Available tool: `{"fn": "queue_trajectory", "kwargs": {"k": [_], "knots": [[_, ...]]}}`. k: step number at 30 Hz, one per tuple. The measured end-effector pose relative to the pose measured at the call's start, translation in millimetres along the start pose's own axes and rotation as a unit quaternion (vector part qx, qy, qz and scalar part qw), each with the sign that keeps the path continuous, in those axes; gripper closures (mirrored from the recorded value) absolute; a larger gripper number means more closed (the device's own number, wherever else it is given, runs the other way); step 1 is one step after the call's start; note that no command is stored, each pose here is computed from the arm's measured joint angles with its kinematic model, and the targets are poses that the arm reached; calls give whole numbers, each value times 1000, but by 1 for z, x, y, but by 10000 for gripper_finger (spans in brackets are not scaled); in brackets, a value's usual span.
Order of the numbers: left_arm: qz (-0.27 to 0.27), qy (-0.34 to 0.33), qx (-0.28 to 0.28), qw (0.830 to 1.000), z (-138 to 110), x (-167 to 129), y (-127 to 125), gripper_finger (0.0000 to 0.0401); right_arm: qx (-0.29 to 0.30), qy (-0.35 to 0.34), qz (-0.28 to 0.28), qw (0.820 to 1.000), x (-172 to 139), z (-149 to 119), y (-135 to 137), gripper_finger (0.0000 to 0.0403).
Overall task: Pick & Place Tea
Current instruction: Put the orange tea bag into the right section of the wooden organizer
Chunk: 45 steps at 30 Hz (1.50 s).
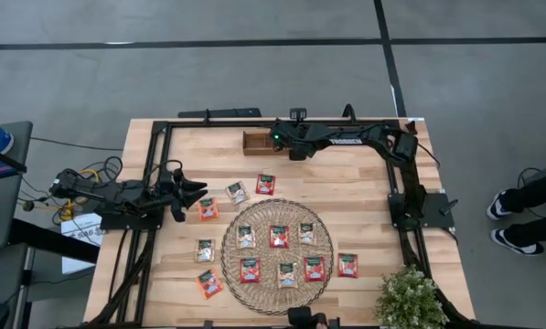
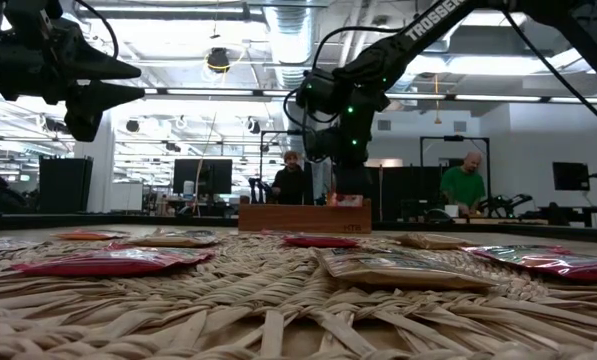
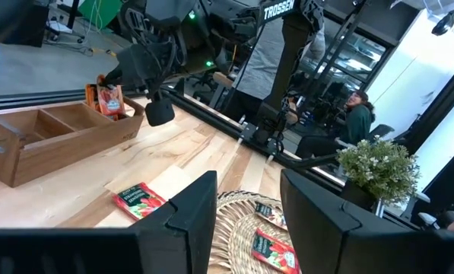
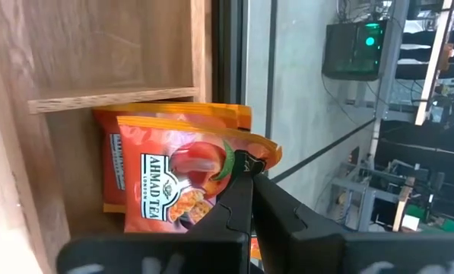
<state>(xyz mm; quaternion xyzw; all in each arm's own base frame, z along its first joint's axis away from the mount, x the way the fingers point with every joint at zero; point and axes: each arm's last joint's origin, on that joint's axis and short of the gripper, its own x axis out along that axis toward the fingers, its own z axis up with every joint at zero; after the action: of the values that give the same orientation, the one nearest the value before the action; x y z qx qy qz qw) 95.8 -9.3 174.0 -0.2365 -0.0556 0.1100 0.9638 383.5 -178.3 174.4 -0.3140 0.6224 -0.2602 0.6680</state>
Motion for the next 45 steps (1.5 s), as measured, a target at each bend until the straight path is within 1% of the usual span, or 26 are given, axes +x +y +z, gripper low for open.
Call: {"fn": "queue_trajectory", "kwargs": {"k": [14, 34, 37, 45], "knots": [[0, 0, -2, 1000, 0, 0, 0, 263, 0, -1, 2, 1000, 1, 0, 0, 403], [0, 0, -2, 1000, 0, 0, 0, 263, 1, -22, 32, 999, 1, 0, 0, 402], [0, 0, -2, 1000, 0, 0, 0, 263, 1, -22, 32, 999, 1, 0, 0, 390], [0, 0, -2, 1000, 0, 0, 0, 263, 1, -21, 31, 999, 1, 0, 0, 319]]}}
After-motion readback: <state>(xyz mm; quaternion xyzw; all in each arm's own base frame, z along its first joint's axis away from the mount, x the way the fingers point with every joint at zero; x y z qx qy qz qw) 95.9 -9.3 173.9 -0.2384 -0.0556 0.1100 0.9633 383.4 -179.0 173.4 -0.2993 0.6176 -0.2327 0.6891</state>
